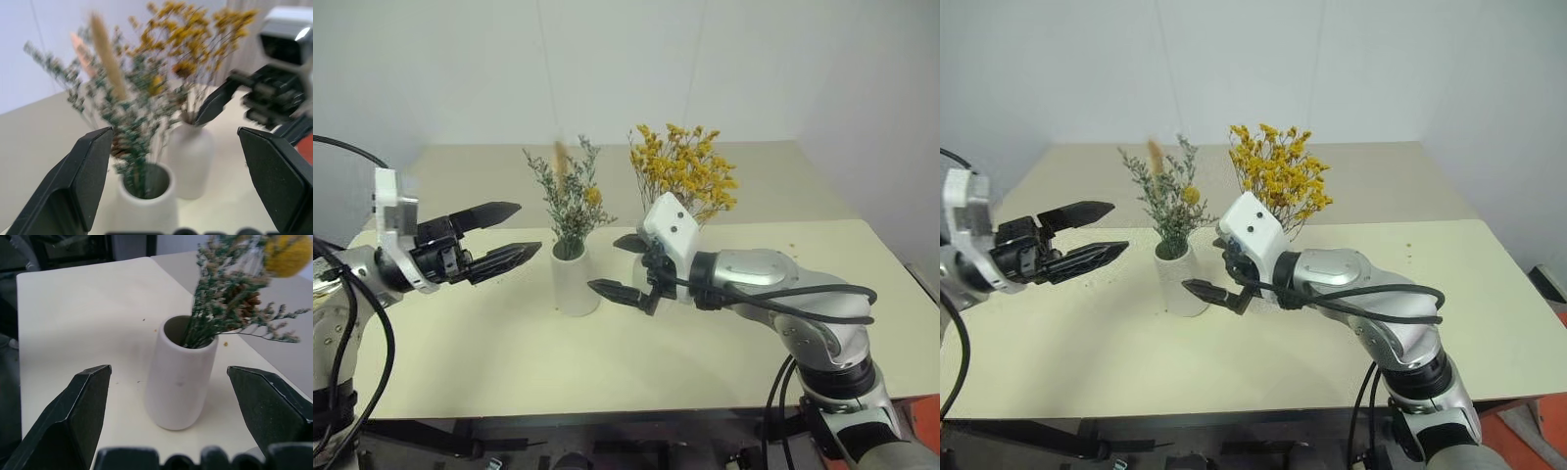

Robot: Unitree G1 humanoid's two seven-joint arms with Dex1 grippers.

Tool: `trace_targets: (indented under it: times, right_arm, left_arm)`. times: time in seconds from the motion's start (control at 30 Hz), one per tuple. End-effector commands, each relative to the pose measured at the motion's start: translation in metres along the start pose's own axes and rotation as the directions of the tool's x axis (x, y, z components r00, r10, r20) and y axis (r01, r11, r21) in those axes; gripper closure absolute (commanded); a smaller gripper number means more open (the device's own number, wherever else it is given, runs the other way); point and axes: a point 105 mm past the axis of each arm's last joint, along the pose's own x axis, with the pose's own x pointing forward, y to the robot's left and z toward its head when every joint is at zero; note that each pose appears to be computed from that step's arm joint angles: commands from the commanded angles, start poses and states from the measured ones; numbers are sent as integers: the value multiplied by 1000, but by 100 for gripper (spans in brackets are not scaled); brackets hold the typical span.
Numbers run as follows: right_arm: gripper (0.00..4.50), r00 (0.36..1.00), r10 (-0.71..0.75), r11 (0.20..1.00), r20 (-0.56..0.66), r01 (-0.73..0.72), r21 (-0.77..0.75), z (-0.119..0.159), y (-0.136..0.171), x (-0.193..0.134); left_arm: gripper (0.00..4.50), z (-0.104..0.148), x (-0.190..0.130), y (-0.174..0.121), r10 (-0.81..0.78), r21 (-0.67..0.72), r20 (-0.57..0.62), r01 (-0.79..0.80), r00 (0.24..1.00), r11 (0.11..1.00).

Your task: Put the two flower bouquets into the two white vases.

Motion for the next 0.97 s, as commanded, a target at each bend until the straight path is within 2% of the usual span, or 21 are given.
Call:
trace_targets:
  times: [0.03, 0.3, 0.5, 0.73, 0.97]
  right_arm:
    - [0, 999, 11, 1000, 34, -10, -28, 8, -1, -13]
    - [0, 992, 98, 995, 74, -95, -37, 2, -11, -68]
    - [0, 992, 127, 991, 11, -127, -40, -16, -13, -99]
    - [0, 999, 29, 999, -45, -28, 17, -46, -19, -117]
    - [0, 997, -57, 998, -60, 59, 25, -59, -28, -135]
  left_arm:
    - [6, 9, 2, -14, -47, 54, -6, 48, 999, 997]
    - [6, -3, 7, -26, -92, 24, -41, 93, 995, 995]
    - [6, -16, 5, -38, -114, 8, -97, 115, 989, 993]
    - [6, -32, -6, -51, -113, -3, -200, 114, 973, 993]
    - [6, -43, -13, -60, -77, 7, -250, 81, 965, 997]
